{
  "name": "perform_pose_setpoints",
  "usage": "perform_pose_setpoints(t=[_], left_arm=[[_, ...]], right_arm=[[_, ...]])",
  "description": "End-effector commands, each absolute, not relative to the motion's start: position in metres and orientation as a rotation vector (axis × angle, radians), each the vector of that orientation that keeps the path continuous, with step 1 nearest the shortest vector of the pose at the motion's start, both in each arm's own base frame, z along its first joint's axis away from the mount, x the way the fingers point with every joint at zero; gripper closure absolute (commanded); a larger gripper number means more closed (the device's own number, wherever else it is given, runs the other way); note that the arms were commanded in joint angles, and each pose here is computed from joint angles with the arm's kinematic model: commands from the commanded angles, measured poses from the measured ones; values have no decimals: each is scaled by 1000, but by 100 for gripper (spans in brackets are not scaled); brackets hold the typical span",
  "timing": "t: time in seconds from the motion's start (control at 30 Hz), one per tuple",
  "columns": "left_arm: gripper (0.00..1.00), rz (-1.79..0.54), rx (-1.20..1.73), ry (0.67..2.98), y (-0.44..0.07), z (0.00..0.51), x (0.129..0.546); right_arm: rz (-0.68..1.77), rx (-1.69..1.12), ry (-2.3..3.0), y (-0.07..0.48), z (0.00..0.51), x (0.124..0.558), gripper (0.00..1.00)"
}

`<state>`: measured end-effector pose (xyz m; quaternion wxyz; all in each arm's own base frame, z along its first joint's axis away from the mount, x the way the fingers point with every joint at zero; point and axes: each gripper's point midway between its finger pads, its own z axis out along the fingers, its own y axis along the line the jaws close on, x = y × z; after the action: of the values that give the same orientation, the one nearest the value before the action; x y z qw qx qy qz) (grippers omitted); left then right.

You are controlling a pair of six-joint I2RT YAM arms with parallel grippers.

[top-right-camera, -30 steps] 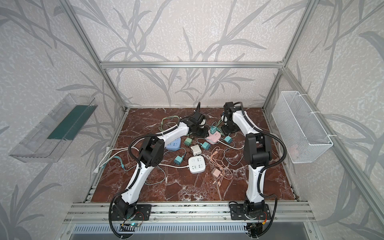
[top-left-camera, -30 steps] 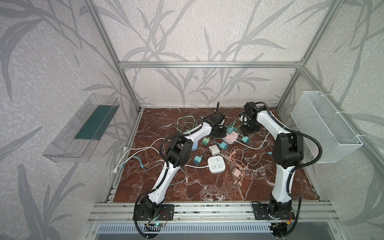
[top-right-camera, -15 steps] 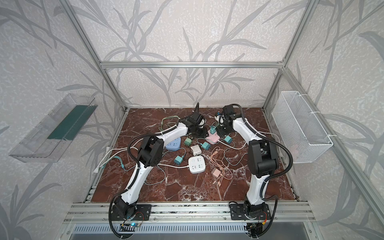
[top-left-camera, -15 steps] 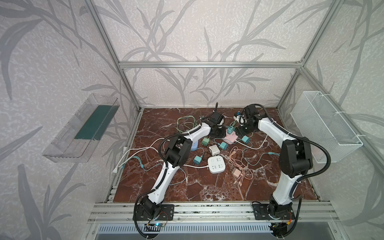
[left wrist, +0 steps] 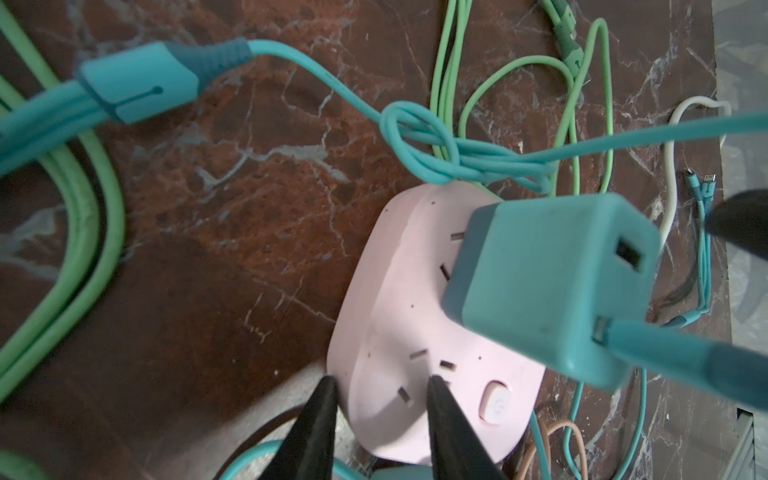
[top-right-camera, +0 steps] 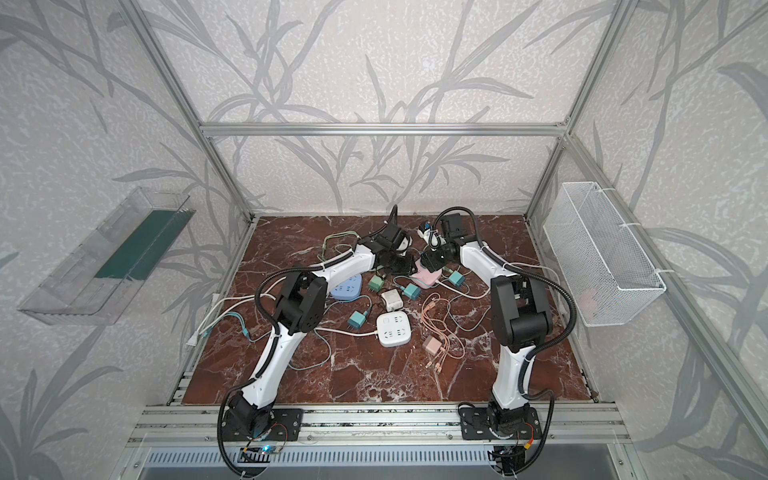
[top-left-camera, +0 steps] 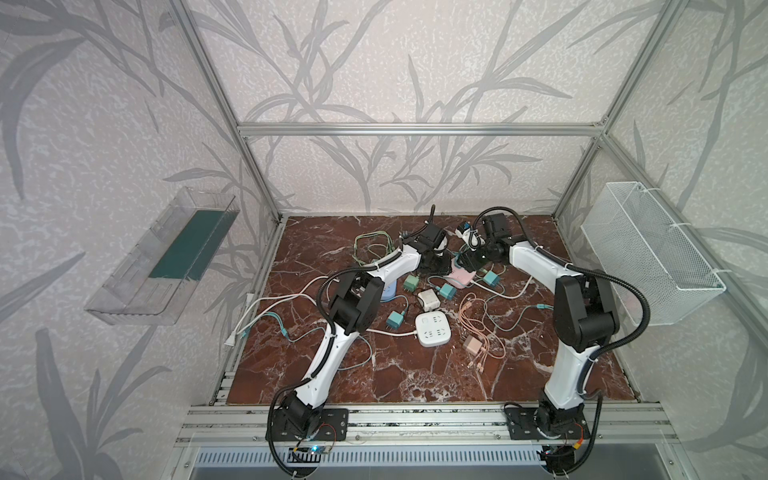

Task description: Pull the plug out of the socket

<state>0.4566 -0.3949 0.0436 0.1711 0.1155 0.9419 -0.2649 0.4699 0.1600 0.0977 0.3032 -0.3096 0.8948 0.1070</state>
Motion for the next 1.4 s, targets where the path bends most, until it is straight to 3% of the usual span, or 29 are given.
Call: perform_pose_setpoints(t=[0.0, 0.83, 1.37], left_arm=[[63, -676, 331, 2890, -376, 2, 415], [63, -678, 312, 2898, -374, 0, 416], [63, -665, 302, 2897, -373, 1, 418]], right_arm=[[311, -873, 2322, 172, 100, 478, 33], [200, -981, 2436, 165, 66, 470, 41], [201, -1002, 2447, 170, 59, 473, 59]])
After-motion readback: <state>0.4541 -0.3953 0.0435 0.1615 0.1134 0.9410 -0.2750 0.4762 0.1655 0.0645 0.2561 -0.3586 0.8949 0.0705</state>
